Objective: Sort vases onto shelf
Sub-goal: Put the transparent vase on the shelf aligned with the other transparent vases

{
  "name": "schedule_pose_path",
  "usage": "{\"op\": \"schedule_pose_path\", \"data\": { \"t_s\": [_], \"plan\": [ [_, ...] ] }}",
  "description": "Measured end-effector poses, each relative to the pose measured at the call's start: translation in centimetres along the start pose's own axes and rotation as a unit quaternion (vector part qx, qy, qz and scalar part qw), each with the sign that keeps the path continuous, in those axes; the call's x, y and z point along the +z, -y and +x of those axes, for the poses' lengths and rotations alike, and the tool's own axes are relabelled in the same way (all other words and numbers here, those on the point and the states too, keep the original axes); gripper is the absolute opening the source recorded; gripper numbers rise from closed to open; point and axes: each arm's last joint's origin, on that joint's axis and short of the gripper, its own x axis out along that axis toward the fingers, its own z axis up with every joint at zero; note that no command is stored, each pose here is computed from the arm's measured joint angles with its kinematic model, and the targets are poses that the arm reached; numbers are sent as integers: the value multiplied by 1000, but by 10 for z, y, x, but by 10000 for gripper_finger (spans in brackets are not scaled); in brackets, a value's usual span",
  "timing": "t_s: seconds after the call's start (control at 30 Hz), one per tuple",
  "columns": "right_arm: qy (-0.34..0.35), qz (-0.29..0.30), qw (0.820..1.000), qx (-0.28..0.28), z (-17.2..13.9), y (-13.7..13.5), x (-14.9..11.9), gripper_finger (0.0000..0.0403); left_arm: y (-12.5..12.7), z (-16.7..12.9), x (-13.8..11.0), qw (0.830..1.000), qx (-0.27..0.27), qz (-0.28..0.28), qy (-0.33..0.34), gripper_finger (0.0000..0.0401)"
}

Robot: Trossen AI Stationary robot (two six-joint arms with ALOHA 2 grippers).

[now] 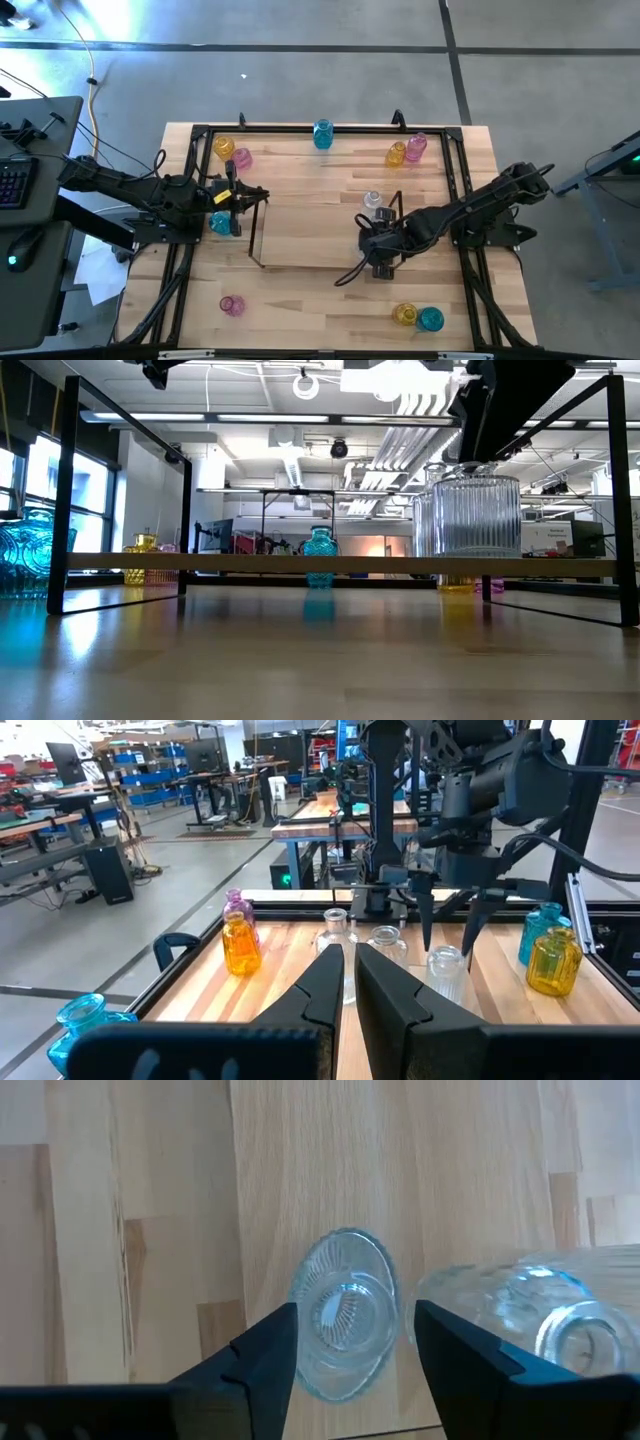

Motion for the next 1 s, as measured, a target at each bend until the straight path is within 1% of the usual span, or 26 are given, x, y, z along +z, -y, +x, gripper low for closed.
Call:
{"op": "schedule_pose_path", "data": {
  "t_s": [0.23,0.33,0.43,0.63,0.7,0.77,0.87,1.0],
  "plan": [
    [26,-13,1000,-6,-11,0,10,184,0,0,0,1000,0,0,0,19],
    [47,-27,999,-2,-12,-1,14,170,0,0,0,1000,0,0,0,19],
    [51,-36,998,13,-8,-2,18,134,0,0,0,1000,0,0,0,19],
    [18,-40,998,34,7,2,21,33,0,0,0,1000,0,0,0,19],
    [14,-47,998,37,9,2,21,10,0,0,0,1000,0,0,-1,19],
    [11,-51,998,38,9,1,21,6,0,0,0,1000,0,0,-1,19],
    [1,-46,998,44,9,1,19,15,0,0,0,1000,0,0,-1,19],
    [-13,-39,998,45,9,2,17,18,0,0,0,1000,0,1,-1,19]
  ]
}}
